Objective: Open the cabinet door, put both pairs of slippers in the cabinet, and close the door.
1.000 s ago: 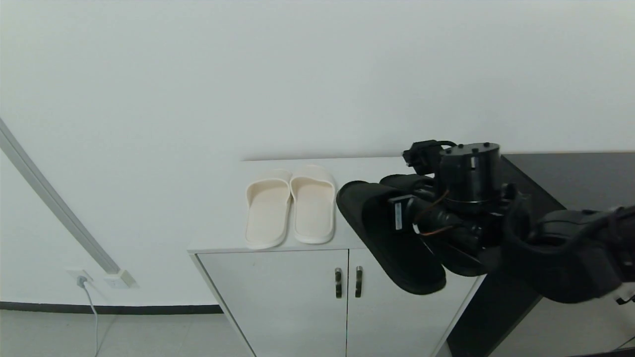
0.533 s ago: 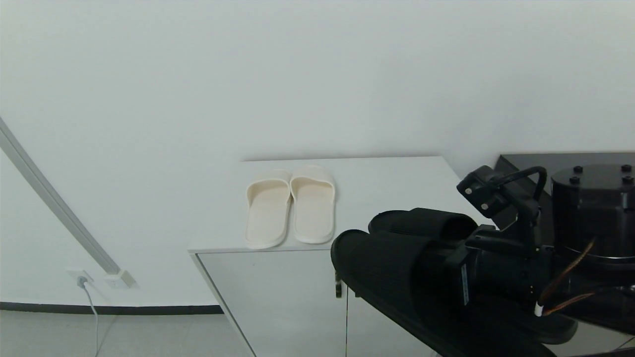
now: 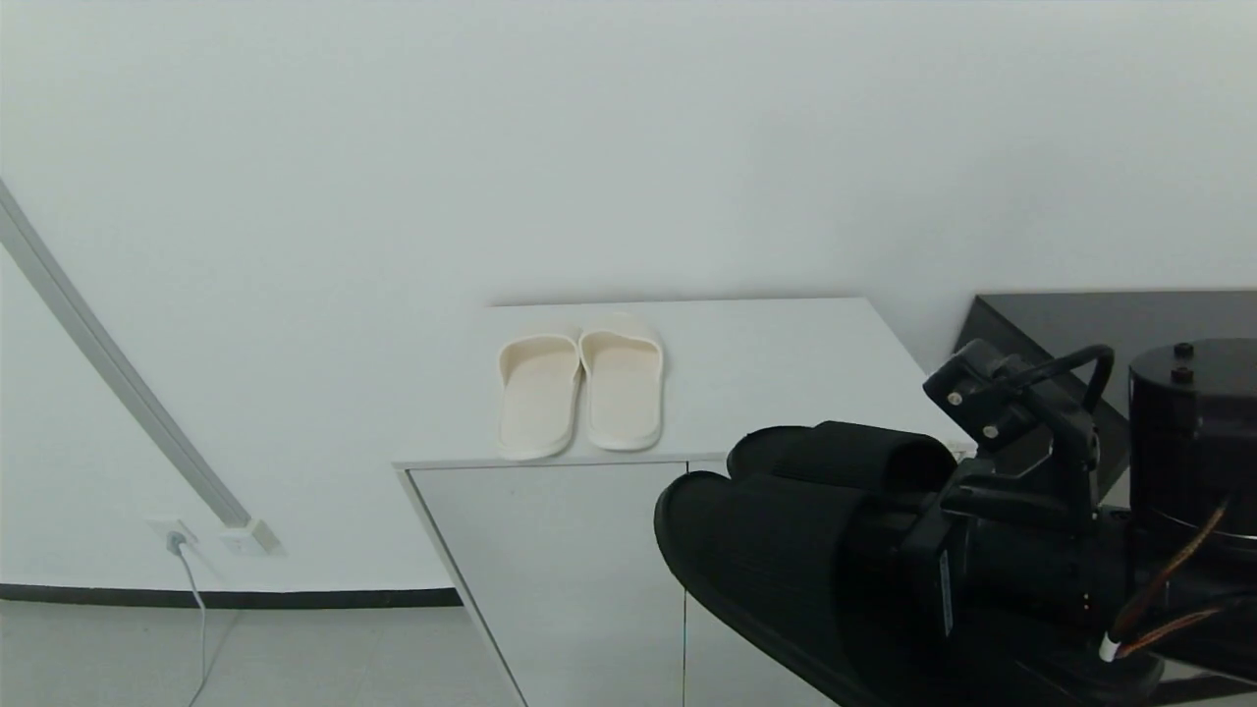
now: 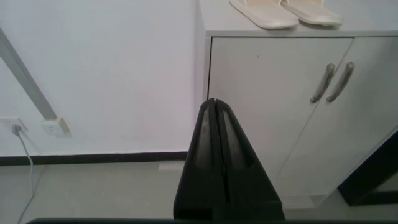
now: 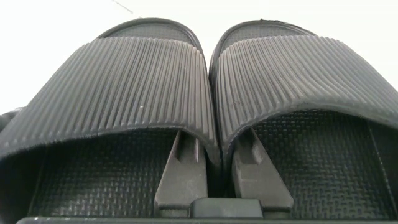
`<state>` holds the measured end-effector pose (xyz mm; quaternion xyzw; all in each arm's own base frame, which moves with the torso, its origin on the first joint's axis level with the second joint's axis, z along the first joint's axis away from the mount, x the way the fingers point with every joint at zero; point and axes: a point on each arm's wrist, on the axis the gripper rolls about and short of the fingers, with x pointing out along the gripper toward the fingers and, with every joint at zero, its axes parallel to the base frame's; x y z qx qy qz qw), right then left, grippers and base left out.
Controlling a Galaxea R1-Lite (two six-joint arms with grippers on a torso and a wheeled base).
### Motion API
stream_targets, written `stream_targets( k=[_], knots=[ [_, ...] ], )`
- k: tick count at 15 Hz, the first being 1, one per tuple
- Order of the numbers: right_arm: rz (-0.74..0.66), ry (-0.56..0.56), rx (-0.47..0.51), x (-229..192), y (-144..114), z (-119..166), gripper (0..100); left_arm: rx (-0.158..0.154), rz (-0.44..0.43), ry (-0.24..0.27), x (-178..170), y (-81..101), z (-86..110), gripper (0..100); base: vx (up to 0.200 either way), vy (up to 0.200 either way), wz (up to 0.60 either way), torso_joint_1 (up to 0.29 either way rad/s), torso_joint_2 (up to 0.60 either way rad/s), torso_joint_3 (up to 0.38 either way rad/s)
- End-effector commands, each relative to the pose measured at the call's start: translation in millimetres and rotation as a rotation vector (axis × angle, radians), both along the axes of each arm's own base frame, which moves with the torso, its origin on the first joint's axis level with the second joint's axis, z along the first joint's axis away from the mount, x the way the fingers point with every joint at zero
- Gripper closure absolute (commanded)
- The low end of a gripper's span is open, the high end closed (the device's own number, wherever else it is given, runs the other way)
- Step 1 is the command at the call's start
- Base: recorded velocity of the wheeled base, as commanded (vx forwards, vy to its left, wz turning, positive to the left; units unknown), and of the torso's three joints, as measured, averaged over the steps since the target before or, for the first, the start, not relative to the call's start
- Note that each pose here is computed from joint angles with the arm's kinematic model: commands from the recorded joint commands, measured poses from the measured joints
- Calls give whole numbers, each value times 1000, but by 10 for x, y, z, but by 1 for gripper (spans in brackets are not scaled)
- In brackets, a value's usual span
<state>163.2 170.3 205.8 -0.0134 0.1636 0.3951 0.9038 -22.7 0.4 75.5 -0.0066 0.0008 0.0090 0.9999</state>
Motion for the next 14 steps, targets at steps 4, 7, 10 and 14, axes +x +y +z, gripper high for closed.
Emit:
stream_targets(
  k=[4, 7, 10, 14],
  knots=[
    [44, -22, 17, -20, -15, -46, 100, -1, 0, 0, 0, 0, 0, 100, -50, 0, 0, -2, -1, 3],
    [41, -18, 10, -21, -22, -72, 100, -1, 0, 0, 0, 0, 0, 100, 0, 0, 0, 0, 0, 0],
    [44, -14, 10, -30, -30, -82, 100, -1, 0, 0, 0, 0, 0, 100, 0, 0, 0, 0, 0, 0],
    [43, -24, 17, -29, -30, -78, 100, 1, -1, 0, 0, 0, 0, 100, 0, 0, 0, 0, 0, 0]
  ],
)
